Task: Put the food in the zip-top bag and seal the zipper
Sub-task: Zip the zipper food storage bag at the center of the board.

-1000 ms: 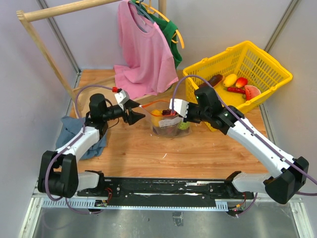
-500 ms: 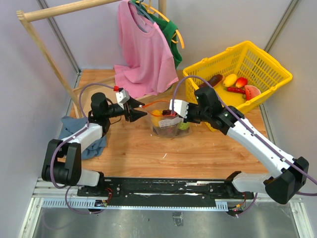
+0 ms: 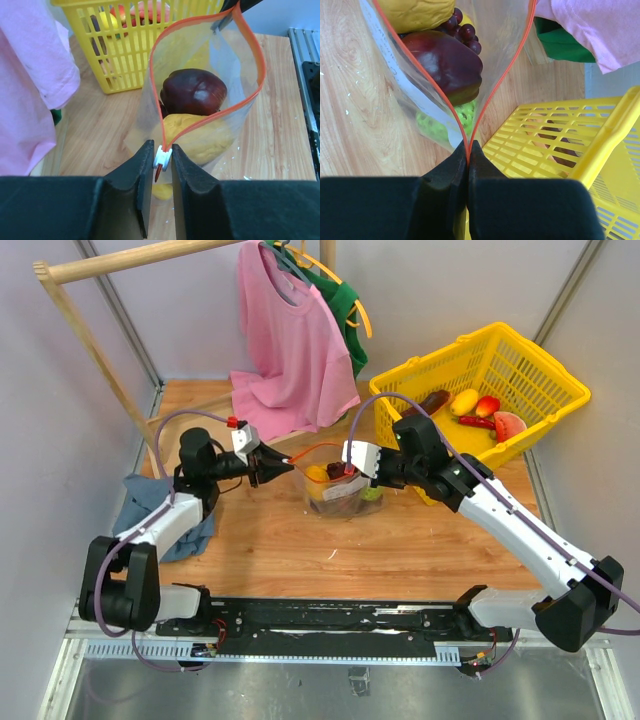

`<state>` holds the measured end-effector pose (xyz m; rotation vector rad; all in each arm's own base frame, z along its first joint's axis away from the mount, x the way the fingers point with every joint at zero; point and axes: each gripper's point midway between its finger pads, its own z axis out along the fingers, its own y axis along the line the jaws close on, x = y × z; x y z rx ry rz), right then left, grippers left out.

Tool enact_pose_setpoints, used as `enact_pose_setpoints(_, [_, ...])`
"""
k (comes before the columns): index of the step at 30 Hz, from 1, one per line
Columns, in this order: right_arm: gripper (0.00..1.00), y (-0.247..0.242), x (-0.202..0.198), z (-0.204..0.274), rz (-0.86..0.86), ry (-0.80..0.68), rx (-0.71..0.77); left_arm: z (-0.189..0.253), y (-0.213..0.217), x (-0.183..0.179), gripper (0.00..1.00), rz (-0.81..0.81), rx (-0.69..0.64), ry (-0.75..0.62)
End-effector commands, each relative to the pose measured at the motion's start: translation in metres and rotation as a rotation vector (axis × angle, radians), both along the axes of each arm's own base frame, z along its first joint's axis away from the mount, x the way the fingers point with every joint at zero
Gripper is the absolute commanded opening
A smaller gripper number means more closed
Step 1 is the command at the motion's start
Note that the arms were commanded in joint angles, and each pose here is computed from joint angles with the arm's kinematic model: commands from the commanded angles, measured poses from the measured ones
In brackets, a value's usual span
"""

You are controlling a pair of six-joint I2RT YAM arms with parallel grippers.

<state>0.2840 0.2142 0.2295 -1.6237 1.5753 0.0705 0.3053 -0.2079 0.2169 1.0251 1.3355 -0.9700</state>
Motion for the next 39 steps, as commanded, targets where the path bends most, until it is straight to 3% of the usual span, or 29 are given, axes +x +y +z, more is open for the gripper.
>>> enact_pose_setpoints(1, [0.01, -0.005, 0.005, 0.014, -0.012, -0.067, 0.015, 0.010, 0.006, -0.011, 0.15, 0.004, 0.032, -0.051])
enact_pose_setpoints(3, [0.01, -0.008, 0.005, 0.013, -0.016, -0.069, 0.012, 0.014, 0.007, -0.016, 0.01, 0.000, 0.050, -0.052])
enact_pose_setpoints(7, [0.01, -0.004, 0.003, 0.013, -0.002, -0.055, 0.032, 0.028, 0.009, -0.034, 0.00, -0.013, 0.056, -0.056])
enact_pose_setpoints(10, [0.02, -0.005, 0.004, 0.008, -0.011, -0.042, 0.026, 0.029, 0.015, -0.038, 0.00, 0.065, 0.068, -0.051])
enact_pose_setpoints(17, [0.57, 0.010, -0.009, 0.023, 0.018, 0.015, 0.104, 0.026, 0.020, -0.043, 0.00, 0.205, 0.121, -0.038])
enact_pose_setpoints(24, [0.81, 0.057, -0.050, 0.063, 0.209, 0.043, 0.156, 0.033, 0.025, -0.044, 0.00, 0.259, 0.146, -0.061])
enact_pose_setpoints(31, [0.88, 0.132, -0.078, 0.089, 0.432, 0.036, 0.291, 0.048, 0.022, -0.060, 0.00, 0.240, 0.131, -0.127])
enact_pose_setpoints(39, [0.90, 0.178, -0.067, 0.083, 0.513, 0.024, 0.296, 0.056, 0.014, -0.083, 0.00, 0.176, 0.128, -0.194])
